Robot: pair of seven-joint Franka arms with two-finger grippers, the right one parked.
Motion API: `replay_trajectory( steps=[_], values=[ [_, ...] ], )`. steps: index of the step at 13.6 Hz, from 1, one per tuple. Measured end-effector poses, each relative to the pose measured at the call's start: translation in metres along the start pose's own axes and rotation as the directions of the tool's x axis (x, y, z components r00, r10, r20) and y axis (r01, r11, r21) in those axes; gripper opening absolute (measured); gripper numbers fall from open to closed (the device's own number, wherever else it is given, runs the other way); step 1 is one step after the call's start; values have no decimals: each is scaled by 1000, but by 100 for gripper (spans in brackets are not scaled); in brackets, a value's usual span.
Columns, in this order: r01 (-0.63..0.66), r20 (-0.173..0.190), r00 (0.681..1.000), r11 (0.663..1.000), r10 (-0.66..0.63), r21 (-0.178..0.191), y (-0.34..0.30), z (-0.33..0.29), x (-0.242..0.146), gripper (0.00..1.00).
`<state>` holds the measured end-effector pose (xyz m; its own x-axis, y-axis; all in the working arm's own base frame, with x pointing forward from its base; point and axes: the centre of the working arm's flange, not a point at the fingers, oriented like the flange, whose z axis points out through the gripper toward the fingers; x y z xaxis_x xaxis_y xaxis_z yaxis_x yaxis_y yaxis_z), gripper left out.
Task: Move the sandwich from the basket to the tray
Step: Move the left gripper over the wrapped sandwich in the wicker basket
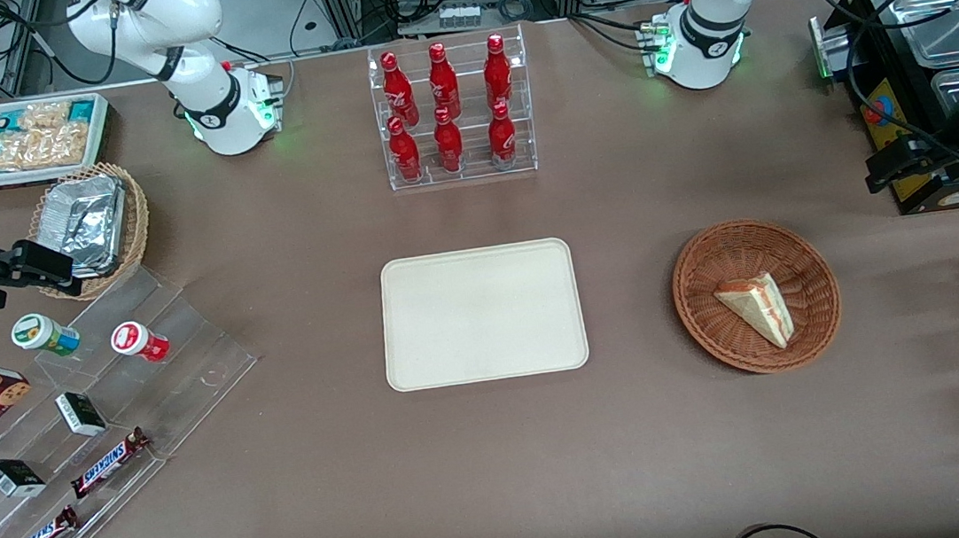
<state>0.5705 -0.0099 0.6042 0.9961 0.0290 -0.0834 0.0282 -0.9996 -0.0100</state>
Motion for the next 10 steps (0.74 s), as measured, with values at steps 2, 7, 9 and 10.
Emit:
replay_trajectory(
  steps=[2,7,9,10],
  values=[
    [2,0,1000,1000,-2,1,-2,-1,-1,100],
    [56,19,998,998,-56,20,-23,20,13,100],
    [143,13,990,990,-143,20,-36,56,32,100],
    [196,3,980,980,-197,19,-40,80,41,100]
  ],
)
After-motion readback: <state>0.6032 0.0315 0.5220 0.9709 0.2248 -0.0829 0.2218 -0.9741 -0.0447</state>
